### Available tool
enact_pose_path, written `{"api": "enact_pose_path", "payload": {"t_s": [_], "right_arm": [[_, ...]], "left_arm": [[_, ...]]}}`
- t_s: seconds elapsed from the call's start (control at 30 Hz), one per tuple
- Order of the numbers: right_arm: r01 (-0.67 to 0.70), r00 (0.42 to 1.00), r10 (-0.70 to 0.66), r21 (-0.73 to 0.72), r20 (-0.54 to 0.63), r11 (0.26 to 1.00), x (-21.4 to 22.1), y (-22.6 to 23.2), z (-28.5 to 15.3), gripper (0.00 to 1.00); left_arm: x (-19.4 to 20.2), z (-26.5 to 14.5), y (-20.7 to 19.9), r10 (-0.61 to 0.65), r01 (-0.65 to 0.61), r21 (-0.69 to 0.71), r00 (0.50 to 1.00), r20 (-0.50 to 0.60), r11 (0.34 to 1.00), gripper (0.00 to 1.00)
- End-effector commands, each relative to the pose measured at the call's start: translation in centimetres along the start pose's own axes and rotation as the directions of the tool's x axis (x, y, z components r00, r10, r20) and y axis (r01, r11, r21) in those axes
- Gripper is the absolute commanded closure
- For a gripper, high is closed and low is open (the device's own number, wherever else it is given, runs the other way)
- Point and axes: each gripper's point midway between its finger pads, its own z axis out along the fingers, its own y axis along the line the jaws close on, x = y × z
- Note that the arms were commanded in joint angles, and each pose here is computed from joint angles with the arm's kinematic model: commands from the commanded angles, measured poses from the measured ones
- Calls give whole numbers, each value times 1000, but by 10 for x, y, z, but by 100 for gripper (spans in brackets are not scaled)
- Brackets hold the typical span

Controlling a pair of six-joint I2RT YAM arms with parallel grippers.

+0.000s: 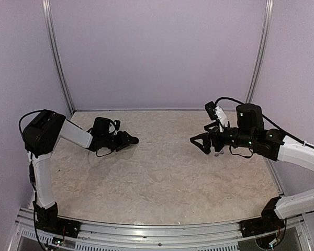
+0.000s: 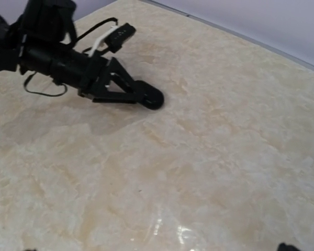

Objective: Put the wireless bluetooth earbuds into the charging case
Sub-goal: Place the charging case with the earbuds at the center of the board, then pick up the charging case from the center of the board.

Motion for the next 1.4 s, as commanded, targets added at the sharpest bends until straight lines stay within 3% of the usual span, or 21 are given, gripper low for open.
{"api": "enact_pose_path", "payload": {"t_s": [0.0,0.17,0.3,0.33,0.53,0.7,0.87,1.37], "right_arm": [[-44,999,44,17,-4,999,9,-19,6,1],[-110,994,111,120,-9,987,16,-62,7,1],[-124,990,134,225,-30,966,22,-93,8,0],[-133,988,148,256,-43,957,26,-102,9,0],[-181,961,250,416,-115,891,59,-157,12,2],[-201,940,320,561,-121,803,88,-202,2,1],[-210,908,390,641,-151,738,122,-234,3,1],[-183,860,450,678,-240,712,166,-273,44,2]], "left_arm": [[3,-1,12,-11,10,-61,1000,-8,998,37],[-5,-11,5,24,-22,-68,1000,18,997,26],[-12,-21,-3,113,-106,-132,992,47,986,3],[-15,-25,-5,128,-118,-148,990,58,982,1],[-33,-54,-21,213,-177,-219,966,149,959,1],[-50,-91,-41,332,-235,-322,896,293,917,1],[-60,-117,-71,356,-268,-267,858,371,926,1],[-68,-167,-85,370,-265,-270,786,496,926,1]]}}
